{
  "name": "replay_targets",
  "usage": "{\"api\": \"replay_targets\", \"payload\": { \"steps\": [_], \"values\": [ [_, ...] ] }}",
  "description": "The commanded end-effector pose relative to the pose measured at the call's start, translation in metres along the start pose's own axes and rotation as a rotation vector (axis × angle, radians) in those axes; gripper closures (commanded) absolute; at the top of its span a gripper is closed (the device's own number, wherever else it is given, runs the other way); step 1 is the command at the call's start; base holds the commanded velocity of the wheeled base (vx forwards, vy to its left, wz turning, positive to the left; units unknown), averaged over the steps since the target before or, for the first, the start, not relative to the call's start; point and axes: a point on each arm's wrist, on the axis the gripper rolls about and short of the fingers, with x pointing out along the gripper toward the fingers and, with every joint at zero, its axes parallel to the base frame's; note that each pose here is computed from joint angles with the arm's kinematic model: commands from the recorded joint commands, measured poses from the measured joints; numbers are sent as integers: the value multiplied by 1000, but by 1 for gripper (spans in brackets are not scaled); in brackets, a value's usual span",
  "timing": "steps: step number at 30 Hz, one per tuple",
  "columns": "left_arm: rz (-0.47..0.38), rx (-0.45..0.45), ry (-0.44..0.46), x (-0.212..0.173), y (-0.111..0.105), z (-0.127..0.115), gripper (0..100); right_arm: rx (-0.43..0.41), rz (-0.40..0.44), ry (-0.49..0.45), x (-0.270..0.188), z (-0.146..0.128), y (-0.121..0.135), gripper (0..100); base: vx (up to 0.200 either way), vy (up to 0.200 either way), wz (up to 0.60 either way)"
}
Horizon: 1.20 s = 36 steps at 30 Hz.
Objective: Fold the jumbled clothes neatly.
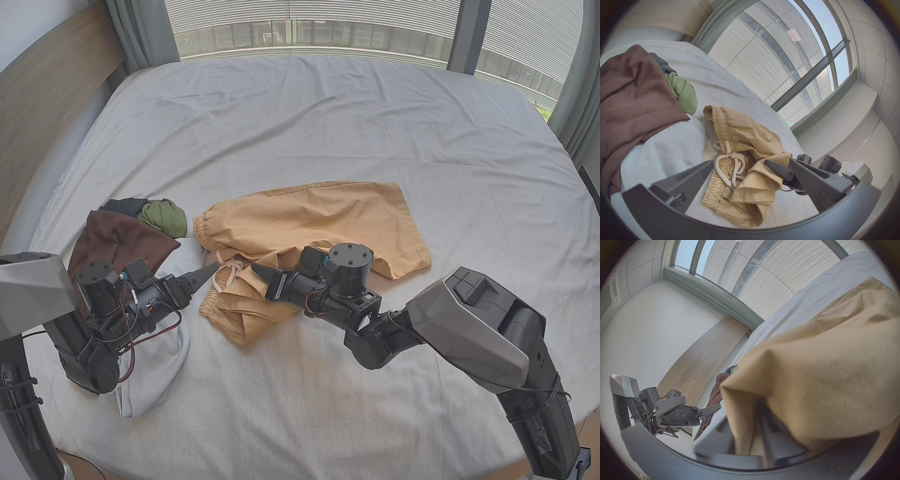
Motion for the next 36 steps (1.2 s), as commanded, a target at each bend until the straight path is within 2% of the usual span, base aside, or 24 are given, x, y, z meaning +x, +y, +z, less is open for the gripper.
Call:
{"api": "replay_targets", "payload": {
  "steps": [1,2,7,17,26,29,33,36],
  "values": [
    [3,-3,4,0,1,-1,0,-2,4,-12,0,3,5,0,0,0,0],
    [3,-3,4,0,1,-2,0,-3,-2,-40,-2,13,13,0,0,0,0],
    [4,-2,6,1,2,-2,0,0,-3,-65,-18,34,32,0,0,0,0],
    [5,-2,4,0,2,-2,0,-10,-90,-60,-70,53,42,0,0,0,0],
    [5,-1,2,0,2,-1,0,-8,-154,21,-106,23,28,0,0,0,0],
    [7,-1,1,0,2,-1,0,-21,-142,27,-110,13,29,0,0,0,0],
    [7,-1,1,0,2,-1,0,-89,-123,70,-106,-7,28,0,0,0,0],
    [7,-1,1,0,2,-1,0,-95,-98,86,-104,-11,34,0,0,0,0]
  ]
}}
